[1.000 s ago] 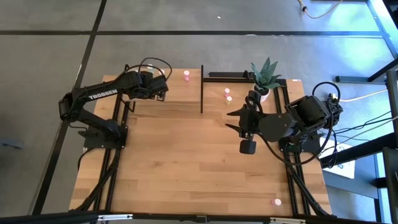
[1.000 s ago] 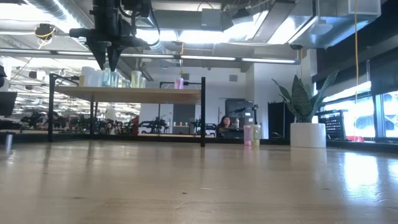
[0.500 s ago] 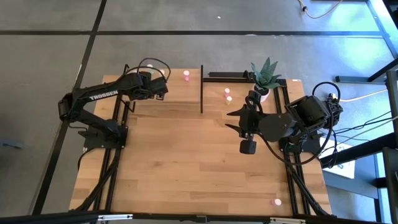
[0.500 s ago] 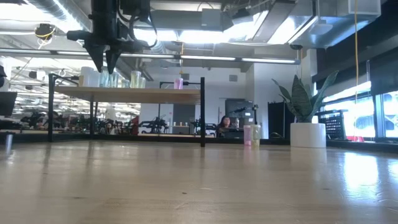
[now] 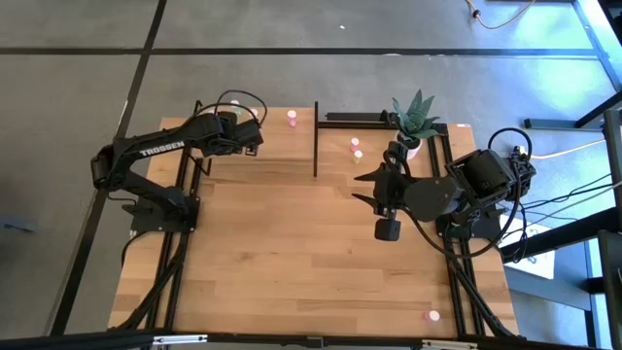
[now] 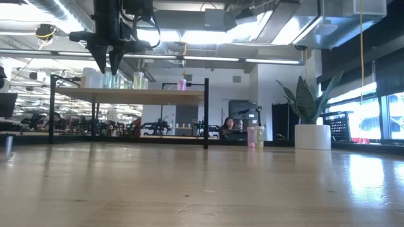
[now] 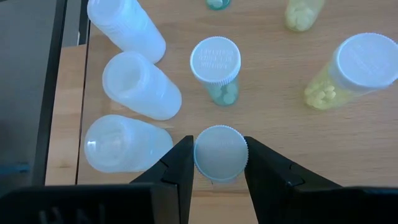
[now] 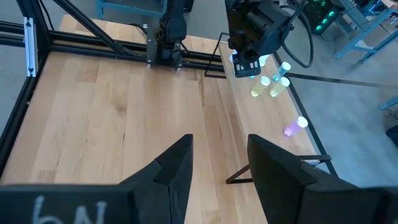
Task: Pick and place medicine bottles onto shelf by color
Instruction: Put the blue pill bottle aligned with the other blue pill bottle on the shelf
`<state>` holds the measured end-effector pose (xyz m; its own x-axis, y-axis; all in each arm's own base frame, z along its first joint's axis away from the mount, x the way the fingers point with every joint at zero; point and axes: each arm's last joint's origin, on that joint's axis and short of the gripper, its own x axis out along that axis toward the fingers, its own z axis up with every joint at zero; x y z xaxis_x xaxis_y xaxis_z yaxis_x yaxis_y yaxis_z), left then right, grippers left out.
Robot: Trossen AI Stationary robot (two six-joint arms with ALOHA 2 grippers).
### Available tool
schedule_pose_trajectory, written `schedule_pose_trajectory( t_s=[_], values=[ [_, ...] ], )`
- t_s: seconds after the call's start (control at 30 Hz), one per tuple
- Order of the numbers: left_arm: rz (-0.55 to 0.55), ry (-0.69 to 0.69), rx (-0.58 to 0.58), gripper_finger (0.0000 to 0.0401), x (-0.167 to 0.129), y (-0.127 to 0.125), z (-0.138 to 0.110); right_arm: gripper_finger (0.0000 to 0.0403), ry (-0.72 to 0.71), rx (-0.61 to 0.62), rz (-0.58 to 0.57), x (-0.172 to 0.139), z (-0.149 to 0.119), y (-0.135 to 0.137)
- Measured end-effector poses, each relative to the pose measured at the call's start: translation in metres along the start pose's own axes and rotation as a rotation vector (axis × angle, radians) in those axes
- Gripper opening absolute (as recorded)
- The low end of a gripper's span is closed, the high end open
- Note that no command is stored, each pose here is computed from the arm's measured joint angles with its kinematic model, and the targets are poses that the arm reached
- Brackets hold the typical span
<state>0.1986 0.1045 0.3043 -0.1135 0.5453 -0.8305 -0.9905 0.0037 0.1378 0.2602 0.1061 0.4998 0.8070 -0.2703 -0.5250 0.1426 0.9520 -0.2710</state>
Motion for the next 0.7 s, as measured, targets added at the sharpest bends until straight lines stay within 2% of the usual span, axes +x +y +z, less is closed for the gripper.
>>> schedule_pose_trajectory(
  t_s=[0.7],
  values=[
    [-0.001, -0.007, 0.005, 0.0116, -0.0002, 0.0000, 0.0003, 0.0154, 0.000, 0.000, 0.000, 0.0000, 0.0000, 0.0000]
  ],
)
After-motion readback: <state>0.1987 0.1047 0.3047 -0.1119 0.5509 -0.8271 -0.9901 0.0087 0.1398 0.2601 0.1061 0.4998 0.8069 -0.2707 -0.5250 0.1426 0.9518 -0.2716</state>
